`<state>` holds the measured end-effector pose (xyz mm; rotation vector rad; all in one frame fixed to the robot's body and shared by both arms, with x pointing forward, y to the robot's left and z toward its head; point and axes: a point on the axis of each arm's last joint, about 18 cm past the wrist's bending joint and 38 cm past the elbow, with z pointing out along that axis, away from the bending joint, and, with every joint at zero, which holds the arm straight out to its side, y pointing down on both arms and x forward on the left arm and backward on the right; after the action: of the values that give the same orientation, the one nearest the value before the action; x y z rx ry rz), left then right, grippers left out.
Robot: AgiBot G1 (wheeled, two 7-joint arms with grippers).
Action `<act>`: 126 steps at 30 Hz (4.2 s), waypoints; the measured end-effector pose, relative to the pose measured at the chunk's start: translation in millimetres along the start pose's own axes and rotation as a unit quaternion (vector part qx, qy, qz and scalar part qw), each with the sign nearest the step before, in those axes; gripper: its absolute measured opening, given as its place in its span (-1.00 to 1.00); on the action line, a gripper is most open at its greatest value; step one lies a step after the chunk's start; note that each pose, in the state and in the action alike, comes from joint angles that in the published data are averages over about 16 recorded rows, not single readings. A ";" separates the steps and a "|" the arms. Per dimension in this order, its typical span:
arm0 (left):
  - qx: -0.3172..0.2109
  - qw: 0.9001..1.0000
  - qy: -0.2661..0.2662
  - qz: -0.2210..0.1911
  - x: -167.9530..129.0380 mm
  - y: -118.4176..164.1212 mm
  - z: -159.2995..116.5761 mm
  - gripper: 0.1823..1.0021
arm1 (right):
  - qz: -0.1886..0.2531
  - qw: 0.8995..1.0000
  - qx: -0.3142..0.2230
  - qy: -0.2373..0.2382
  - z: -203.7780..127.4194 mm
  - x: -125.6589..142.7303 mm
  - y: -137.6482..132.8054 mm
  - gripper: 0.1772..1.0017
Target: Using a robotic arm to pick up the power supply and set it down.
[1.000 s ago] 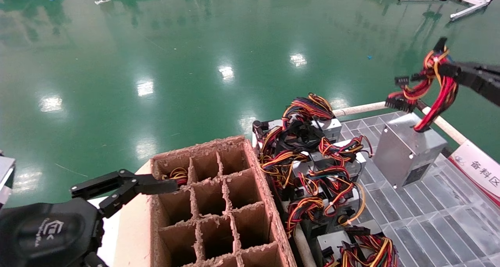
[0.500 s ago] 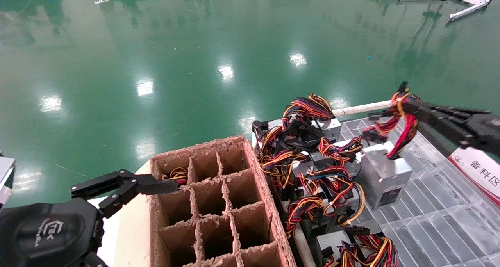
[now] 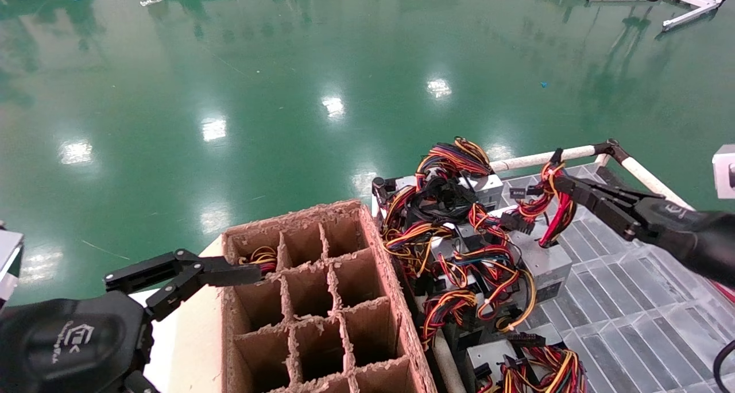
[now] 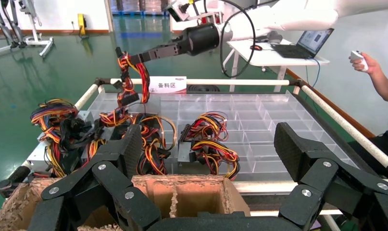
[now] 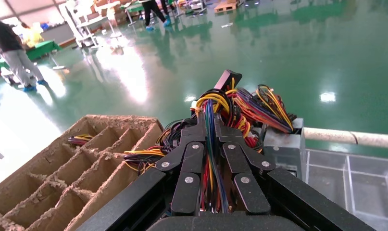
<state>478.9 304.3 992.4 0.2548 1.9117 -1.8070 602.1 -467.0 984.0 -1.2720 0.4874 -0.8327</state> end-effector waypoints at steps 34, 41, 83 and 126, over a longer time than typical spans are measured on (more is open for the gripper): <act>0.000 1.000 0.000 0.000 0.0 0.0 0.0 1.00 | 0.157 0.978 0.130 0.038 -13.9 -15.5 82.1 -0.94; 0.000 1.000 0.000 0.000 0.0 0.0 0.0 1.00 | 0.173 0.974 0.141 0.039 -12.0 -19.6 91.6 -0.94; 0.000 1.000 0.000 0.000 -0.1 0.0 -0.1 1.00 | 0.224 0.953 0.180 0.092 -43.2 -27.7 139.3 -0.70; 0.000 1.000 -0.001 0.000 -0.2 0.0 -0.2 1.00 | 0.082 0.976 0.134 -0.149 -10.2 -85.4 10.7 0.98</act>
<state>479.1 304.5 992.5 0.2533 1.9106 -1.8076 544.2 -406.9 960.9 -1.0661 0.2263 -0.5354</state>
